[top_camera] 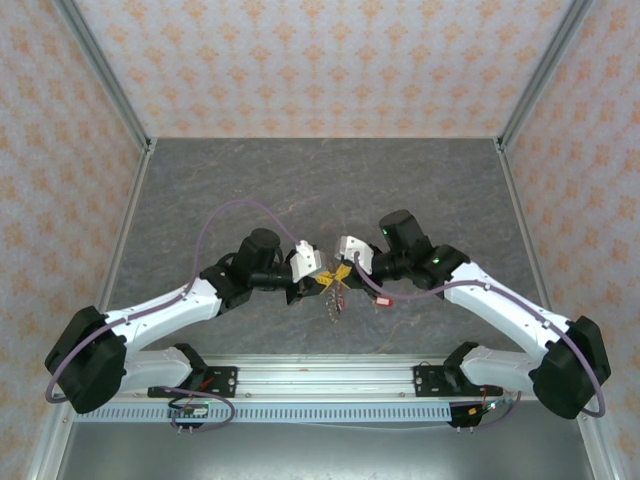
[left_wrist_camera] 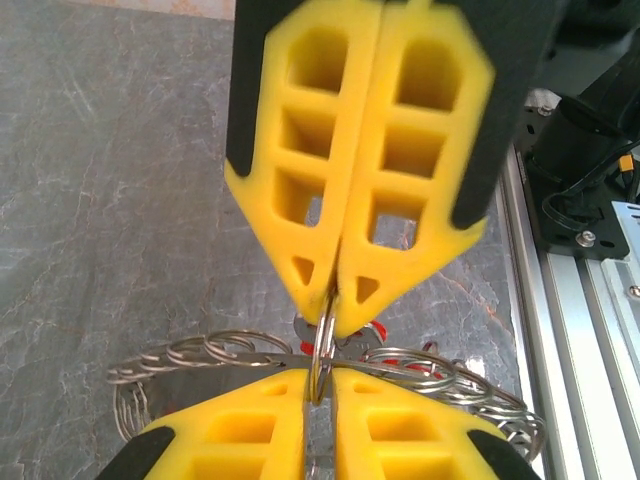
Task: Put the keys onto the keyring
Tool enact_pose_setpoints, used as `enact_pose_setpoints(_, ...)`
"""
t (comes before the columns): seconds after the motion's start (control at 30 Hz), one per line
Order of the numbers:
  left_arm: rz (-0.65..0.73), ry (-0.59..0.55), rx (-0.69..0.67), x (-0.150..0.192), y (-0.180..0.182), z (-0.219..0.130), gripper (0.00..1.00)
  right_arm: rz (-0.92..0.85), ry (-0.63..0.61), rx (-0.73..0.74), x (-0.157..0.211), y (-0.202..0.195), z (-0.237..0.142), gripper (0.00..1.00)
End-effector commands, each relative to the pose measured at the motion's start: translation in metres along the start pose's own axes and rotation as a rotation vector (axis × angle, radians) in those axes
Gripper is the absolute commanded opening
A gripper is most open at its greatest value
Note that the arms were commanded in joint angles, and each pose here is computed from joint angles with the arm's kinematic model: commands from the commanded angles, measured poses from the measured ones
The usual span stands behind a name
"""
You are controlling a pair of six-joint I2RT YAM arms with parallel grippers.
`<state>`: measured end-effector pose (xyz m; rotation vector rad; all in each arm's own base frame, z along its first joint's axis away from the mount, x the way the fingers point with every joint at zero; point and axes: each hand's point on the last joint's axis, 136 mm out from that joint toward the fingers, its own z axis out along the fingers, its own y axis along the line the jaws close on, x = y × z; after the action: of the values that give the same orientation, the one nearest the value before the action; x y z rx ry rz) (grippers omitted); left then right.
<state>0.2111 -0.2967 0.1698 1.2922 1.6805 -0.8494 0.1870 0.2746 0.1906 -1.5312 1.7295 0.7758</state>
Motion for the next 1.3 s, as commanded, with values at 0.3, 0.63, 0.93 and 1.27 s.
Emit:
enact_pose_setpoints(0.3, 0.039, -0.073, -0.054, -0.023, 0.006, -0.008, 0.15, -0.086, 0.090, 0.027, -0.009, 0.001, -0.003, 0.00)
enact_pose_setpoints(0.63, 0.033, -0.067, -0.065, -0.017, 0.002, -0.014, 0.18, -0.078, 0.044, 0.013, -0.017, 0.003, 0.000, 0.00)
enact_pose_setpoints(0.93, 0.032, -0.070, -0.026, -0.021, 0.000, -0.009, 0.18, -0.085, 0.002, -0.002, -0.025, 0.005, 0.000, 0.00)
enact_pose_setpoints(1.27, 0.044, -0.077, -0.022, -0.027, 0.001, -0.008, 0.13, -0.072, 0.010, 0.003, -0.021, 0.004, 0.002, 0.02)
